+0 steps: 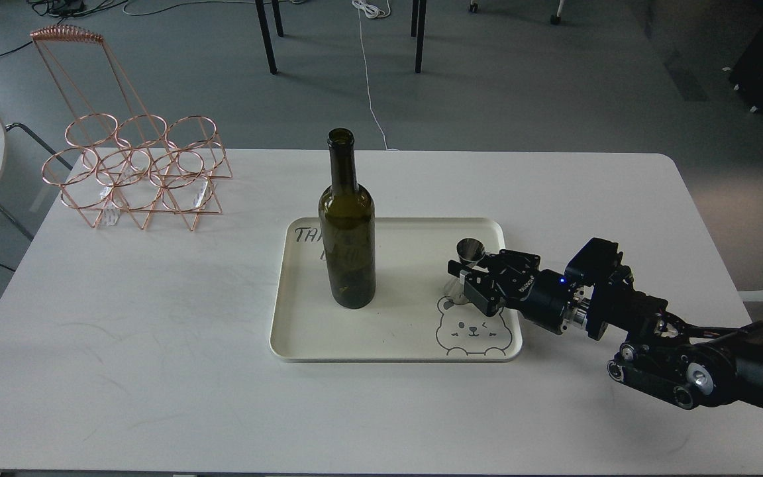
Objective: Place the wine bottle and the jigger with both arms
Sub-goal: 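Close the right gripper around the metal jigger, then lift the jigger off the tray and carry it away from the bottle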
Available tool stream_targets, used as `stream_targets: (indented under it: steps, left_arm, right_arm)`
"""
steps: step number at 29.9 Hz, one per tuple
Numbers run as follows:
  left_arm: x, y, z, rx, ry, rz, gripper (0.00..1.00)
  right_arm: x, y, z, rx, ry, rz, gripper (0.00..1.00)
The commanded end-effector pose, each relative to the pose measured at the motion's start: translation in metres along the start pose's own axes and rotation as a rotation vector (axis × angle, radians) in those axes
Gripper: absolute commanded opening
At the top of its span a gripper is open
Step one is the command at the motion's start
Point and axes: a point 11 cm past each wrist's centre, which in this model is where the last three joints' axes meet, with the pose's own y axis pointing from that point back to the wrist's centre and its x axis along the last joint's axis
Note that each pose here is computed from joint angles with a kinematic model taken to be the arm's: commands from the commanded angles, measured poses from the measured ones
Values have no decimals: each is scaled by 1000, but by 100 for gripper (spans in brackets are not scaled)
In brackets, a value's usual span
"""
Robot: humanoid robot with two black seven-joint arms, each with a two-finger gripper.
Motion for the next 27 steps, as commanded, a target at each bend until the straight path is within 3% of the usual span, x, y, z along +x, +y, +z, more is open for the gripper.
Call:
stream_targets:
  steps: [1,8,18,27]
  left_arm:
    - [0,0,0,0,0,0,98]
    - [0,0,0,1,-1,0,98]
    - [1,0,4,-7,-4,1,98]
    - [0,-1,6,-11,-4,0,98]
  right_arm:
    - [-1,0,0,-1,-1,-1,22]
    - [0,1,2,-7,1,0,10]
    - [19,1,10,-19,25,30,10]
    - [60,55,69,-211,33,148,9]
